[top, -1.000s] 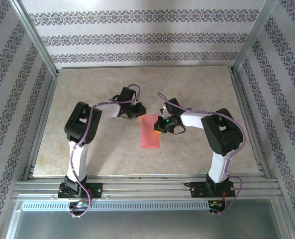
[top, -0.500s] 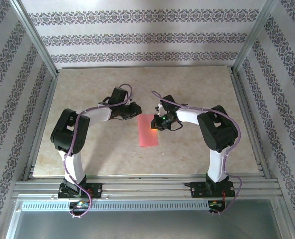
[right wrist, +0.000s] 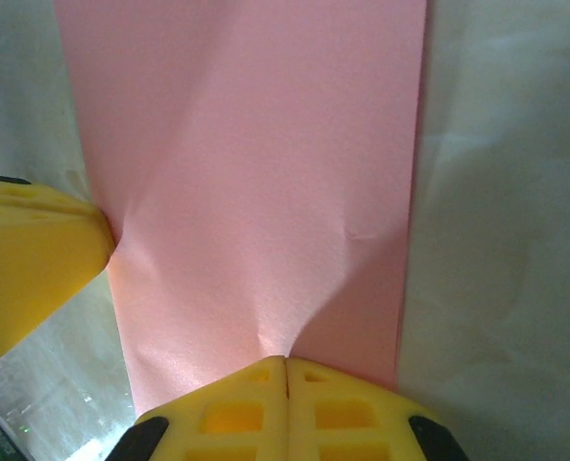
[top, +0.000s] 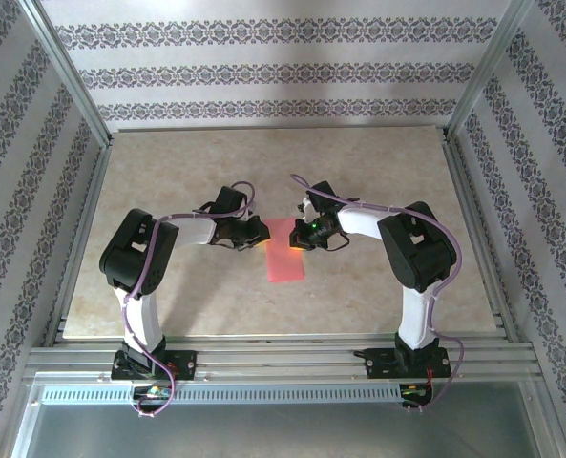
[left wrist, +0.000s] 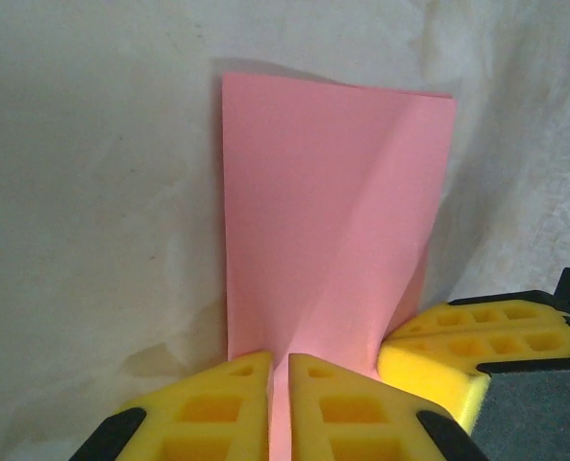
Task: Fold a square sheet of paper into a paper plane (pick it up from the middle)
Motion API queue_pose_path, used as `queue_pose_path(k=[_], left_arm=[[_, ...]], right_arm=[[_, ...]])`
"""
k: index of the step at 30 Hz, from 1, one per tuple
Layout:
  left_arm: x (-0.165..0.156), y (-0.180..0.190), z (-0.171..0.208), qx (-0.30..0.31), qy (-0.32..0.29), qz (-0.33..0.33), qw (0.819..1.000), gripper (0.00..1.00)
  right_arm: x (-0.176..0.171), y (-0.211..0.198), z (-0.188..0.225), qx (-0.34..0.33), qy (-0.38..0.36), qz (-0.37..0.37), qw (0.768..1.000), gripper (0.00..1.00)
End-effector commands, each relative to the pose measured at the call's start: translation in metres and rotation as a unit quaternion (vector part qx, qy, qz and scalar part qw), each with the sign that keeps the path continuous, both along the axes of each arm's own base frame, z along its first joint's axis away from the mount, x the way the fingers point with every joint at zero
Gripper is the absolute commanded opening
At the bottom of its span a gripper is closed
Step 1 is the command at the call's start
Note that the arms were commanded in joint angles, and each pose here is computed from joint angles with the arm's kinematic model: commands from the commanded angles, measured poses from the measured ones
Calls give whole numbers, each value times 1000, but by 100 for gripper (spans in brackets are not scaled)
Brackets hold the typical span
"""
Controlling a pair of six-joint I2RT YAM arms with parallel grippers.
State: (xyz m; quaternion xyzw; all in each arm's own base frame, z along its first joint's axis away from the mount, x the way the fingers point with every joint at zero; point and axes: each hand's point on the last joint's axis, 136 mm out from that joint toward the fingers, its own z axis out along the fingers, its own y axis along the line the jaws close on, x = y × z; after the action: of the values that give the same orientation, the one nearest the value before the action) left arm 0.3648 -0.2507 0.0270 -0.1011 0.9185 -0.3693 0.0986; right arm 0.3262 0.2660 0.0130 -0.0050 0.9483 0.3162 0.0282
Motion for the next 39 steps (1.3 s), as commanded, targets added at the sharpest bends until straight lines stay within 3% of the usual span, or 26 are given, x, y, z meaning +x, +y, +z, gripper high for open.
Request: queue_pose_path(k=[1,13,21,25,32,39], left_arm=[[-9,-1,-9,10,12,-14,1000,14],[-40,-13,8,44,5,-80,996,15],[-46,-8,17,58,-8,-73,996,16],[-59,-7,2,54,9,-74,996,16],[-54,-7,-1,57,4,-68,996,15],[-55,-8,9,51,-4,-70,996,15]], right_arm=[[-25,-26,-47,-89,56,-11,994,5],[-28,-29,-50,-97,64,-28,993,4],[-20,-22,-39,-79,53,-27,995,4],[-12,-15,-20,-58,29,-24,998,6],[-7,0,22,1,-5,-18,1000,21],[-25,-18,40,24,-23,-68,997,31]])
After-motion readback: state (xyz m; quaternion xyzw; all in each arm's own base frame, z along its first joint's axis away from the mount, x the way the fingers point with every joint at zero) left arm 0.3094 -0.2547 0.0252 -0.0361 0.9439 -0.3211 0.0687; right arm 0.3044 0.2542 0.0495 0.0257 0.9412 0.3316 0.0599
